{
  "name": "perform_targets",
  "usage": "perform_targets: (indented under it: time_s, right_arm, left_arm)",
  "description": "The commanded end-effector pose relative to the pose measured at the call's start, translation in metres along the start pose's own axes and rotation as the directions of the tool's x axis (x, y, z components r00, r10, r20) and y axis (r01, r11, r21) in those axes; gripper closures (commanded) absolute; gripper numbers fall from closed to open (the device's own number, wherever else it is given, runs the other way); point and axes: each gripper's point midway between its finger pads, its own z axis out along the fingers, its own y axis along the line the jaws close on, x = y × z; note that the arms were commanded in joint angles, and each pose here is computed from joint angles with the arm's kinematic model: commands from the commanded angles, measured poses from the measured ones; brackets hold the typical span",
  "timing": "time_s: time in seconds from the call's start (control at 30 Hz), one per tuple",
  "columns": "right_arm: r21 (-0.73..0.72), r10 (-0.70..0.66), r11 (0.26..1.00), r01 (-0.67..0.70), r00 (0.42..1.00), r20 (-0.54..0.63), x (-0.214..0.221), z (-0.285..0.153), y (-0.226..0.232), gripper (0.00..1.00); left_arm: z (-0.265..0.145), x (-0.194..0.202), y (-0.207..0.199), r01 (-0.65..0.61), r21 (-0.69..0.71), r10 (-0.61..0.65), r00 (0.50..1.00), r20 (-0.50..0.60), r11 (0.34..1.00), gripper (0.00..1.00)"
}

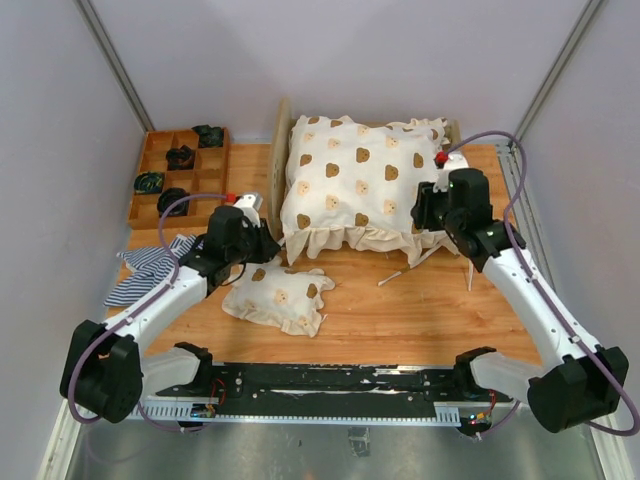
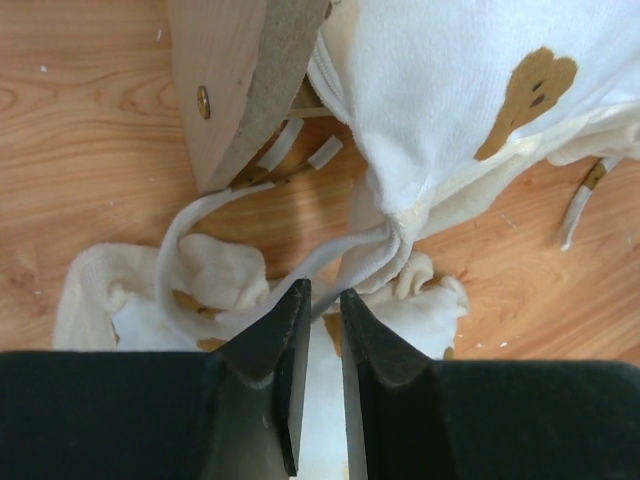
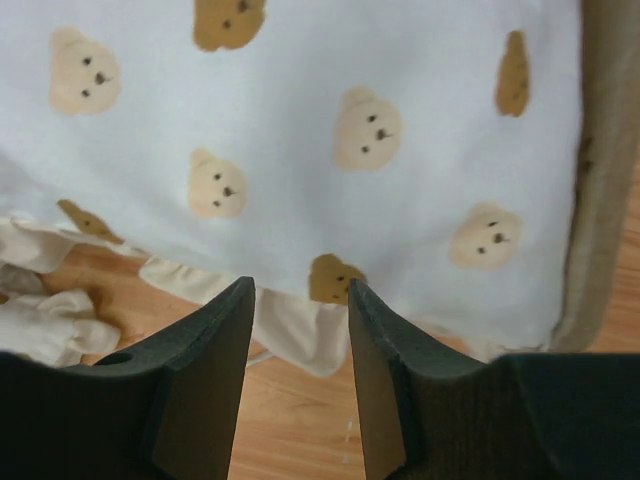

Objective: Set up the pet bed

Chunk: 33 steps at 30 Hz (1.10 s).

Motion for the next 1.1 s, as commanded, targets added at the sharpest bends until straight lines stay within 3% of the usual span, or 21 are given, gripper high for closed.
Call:
perform_targets:
  time_s: [0.0, 0.13, 0.43, 0.7, 0.77, 0.87, 1.07]
  right_arm:
    - [-0.156, 0.007, 0.988, 0.005, 0.997, 0.078, -0.002, 0.002, 0.052, 0.57]
    - [-0.291, -0.033, 0.954, 0.072, 0.990, 0.135, 0.010, 0.006, 0.097, 0.57]
    - [-0.469, -0.012, 0.873, 0.137, 0.966, 0.260, 0.018, 0.015, 0.168, 0.52]
    - [-0.478, -0.098, 0.830, 0.289, 0.918, 0.384, 0.024, 0.027, 0.237, 0.46]
    - [-0.451, -0.193, 0.793, 0.410, 0.871, 0.452, 0.026, 0.031, 0.252, 0.45]
    - [-0.359, -0.351, 0.716, 0.598, 0.754, 0.556, 0.034, 0.043, 0.258, 0.41]
    - [-0.297, -0.477, 0.549, 0.781, 0.585, 0.656, 0.043, 0.049, 0.276, 0.35]
  left_arm:
    - [-0.001, -0.010, -0.011, -0.019, 0.044, 0.018, 0.999, 0.038, 0.999, 0.84]
    - [-0.006, -0.030, -0.021, -0.033, 0.074, 0.027, 0.996, 0.081, 0.997, 1.00]
    - [-0.020, -0.086, -0.047, -0.051, 0.118, 0.030, 0.983, 0.180, 0.992, 0.98]
    - [-0.024, -0.105, -0.057, -0.061, 0.138, 0.031, 0.978, 0.207, 0.989, 1.00]
    - [-0.023, -0.106, -0.058, -0.061, 0.141, 0.031, 0.978, 0.205, 0.988, 1.00]
    - [-0.022, -0.106, -0.062, -0.056, 0.157, 0.024, 0.980, 0.196, 0.986, 1.00]
    - [-0.023, -0.105, -0.068, -0.044, 0.192, 0.008, 0.983, 0.186, 0.980, 1.00]
